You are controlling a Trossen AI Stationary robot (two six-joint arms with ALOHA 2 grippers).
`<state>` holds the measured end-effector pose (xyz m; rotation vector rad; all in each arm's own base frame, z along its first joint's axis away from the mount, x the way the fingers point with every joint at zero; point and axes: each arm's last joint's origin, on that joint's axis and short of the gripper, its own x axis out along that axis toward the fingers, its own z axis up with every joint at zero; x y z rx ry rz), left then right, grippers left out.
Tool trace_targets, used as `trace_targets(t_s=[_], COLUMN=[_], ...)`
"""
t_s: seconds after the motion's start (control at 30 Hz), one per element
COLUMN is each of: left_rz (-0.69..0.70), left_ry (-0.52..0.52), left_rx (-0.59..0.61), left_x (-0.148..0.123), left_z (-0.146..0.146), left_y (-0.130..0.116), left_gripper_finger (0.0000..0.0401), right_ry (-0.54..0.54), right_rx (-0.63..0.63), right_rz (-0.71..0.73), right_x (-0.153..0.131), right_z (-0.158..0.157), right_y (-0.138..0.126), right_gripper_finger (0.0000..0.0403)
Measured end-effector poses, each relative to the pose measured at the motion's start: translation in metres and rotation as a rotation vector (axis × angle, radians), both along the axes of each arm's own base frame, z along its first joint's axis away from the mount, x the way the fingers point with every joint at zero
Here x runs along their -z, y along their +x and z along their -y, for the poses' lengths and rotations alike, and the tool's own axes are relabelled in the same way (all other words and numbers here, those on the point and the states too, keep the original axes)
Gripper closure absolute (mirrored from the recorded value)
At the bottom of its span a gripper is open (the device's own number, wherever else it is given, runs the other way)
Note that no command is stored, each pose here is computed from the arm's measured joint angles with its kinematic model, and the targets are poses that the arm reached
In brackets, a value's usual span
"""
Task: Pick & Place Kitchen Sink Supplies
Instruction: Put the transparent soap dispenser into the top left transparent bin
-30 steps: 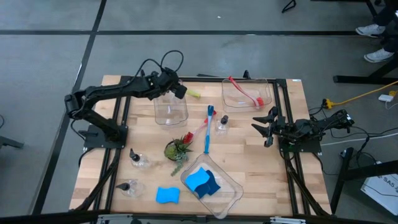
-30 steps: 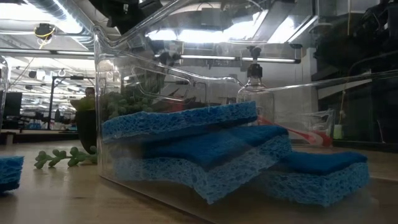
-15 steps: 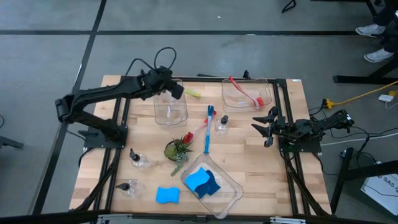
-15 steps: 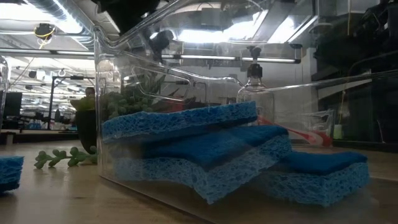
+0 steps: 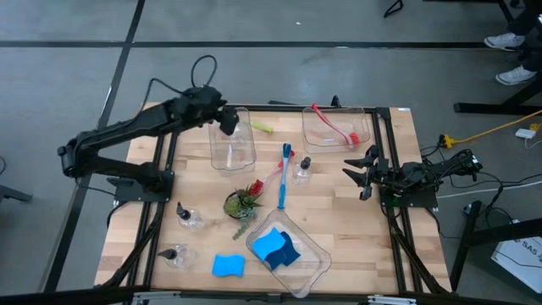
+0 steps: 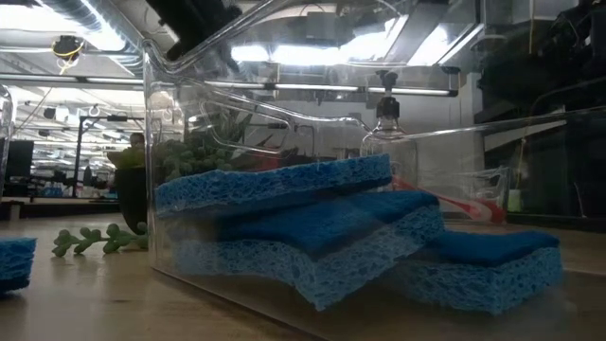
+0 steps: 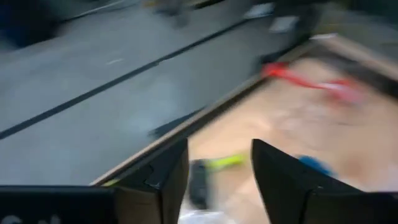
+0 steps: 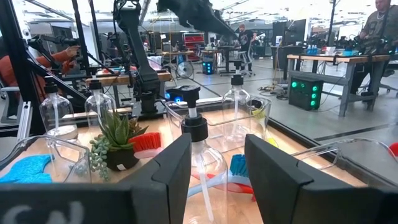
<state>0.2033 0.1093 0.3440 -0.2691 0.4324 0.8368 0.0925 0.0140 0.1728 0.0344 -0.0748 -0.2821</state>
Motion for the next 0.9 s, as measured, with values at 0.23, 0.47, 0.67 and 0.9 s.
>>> trace_targets(t_s=[0.23, 0.47, 0.67, 0.9], left_rz=[0.171, 0.289, 0.322, 0.348], left_ry=[0.08, 0.141, 0.175, 0.084], left_rx=[0.381, 0.468, 0.586, 0.904], left_x=[-0.034, -0.054, -0.061, -0.06], left_z=[0.028, 0.052, 0.072, 0.102], left_y=[-0.022, -0.047, -0.065, -0.094], left_gripper_finger=[0.0233, 0.0233, 0.024, 0.0266], right_ry=[0.0, -0.003, -0.003, 0.001], right_rx=[0.0, 0.0, 0.0, 0.0], right_rz=[0.0, -0.001, -0.001, 0.0], right_x=[0.0, 0.0, 0.0, 0.0], right_z=[0.0, 0.0, 0.0, 0.0], right_y=[0.0, 0.0, 0.0, 0.0], right_gripper_finger=[0.0254, 0.0254, 0.0254, 0.0253])
